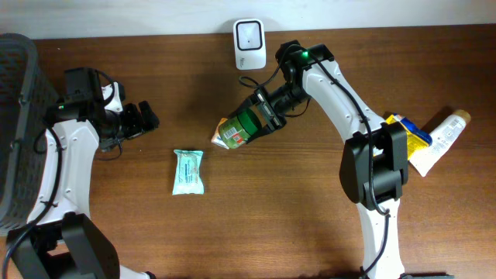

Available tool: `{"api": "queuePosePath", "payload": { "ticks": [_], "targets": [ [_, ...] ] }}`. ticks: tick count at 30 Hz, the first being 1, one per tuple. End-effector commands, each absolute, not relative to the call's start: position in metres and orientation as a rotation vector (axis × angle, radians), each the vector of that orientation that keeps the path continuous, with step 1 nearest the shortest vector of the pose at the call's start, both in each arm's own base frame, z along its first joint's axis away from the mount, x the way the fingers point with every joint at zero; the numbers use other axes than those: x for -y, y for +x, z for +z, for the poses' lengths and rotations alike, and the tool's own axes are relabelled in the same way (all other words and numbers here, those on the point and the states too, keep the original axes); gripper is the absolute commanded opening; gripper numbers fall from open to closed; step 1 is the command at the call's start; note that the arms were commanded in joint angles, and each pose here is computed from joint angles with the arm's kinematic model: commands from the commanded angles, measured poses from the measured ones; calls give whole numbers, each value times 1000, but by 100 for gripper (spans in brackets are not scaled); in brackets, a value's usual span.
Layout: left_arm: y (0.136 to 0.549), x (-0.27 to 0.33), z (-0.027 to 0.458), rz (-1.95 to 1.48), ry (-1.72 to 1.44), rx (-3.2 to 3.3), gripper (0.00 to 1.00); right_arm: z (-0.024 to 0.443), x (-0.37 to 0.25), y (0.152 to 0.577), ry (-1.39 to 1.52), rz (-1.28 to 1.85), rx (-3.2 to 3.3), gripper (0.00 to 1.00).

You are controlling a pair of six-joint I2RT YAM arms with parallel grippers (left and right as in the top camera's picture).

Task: Scan the item barcode
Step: 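Lift the green-lidded jar with the right gripper up to the scanner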

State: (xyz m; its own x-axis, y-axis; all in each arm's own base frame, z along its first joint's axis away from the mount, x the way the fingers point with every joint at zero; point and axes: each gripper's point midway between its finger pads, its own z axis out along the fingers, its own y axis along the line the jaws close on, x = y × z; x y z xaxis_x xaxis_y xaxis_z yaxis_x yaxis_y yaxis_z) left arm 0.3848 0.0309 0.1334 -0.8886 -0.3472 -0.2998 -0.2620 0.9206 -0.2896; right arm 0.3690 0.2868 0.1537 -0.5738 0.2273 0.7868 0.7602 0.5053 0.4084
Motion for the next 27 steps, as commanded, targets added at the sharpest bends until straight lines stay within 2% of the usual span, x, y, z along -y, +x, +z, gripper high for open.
{"api": "queuePosePath", "payload": {
  "ticks": [1, 4, 9, 12, 17, 22, 27],
  "targets": [
    [384, -32, 127, -341, -456, -2748, 99, 146, -282, 382, -721, -1040, 2247, 29],
    [384, -32, 127, -341, -456, -2748, 99, 122, -269, 404, -583, -1008, 2541, 29],
    [384, -32, 127, -341, -456, -2748, 99, 110, -256, 433, -19, -1051, 2911, 35],
    [384, -32, 127, -341, -456, -2748, 99, 118, -247, 448, 25, -1049, 2988, 35],
    [384, -32, 127, -341, -456, -2748, 99, 183, -232, 492, 241, -941, 3313, 41],
    [384, -32, 127, -341, -456, -2748, 99, 249, -215, 530, 245, -731, 3670, 49],
    [384, -32, 127, -341, -456, -2748, 99, 277, -215, 580, 174, -583, 3972, 48]
  ]
}}
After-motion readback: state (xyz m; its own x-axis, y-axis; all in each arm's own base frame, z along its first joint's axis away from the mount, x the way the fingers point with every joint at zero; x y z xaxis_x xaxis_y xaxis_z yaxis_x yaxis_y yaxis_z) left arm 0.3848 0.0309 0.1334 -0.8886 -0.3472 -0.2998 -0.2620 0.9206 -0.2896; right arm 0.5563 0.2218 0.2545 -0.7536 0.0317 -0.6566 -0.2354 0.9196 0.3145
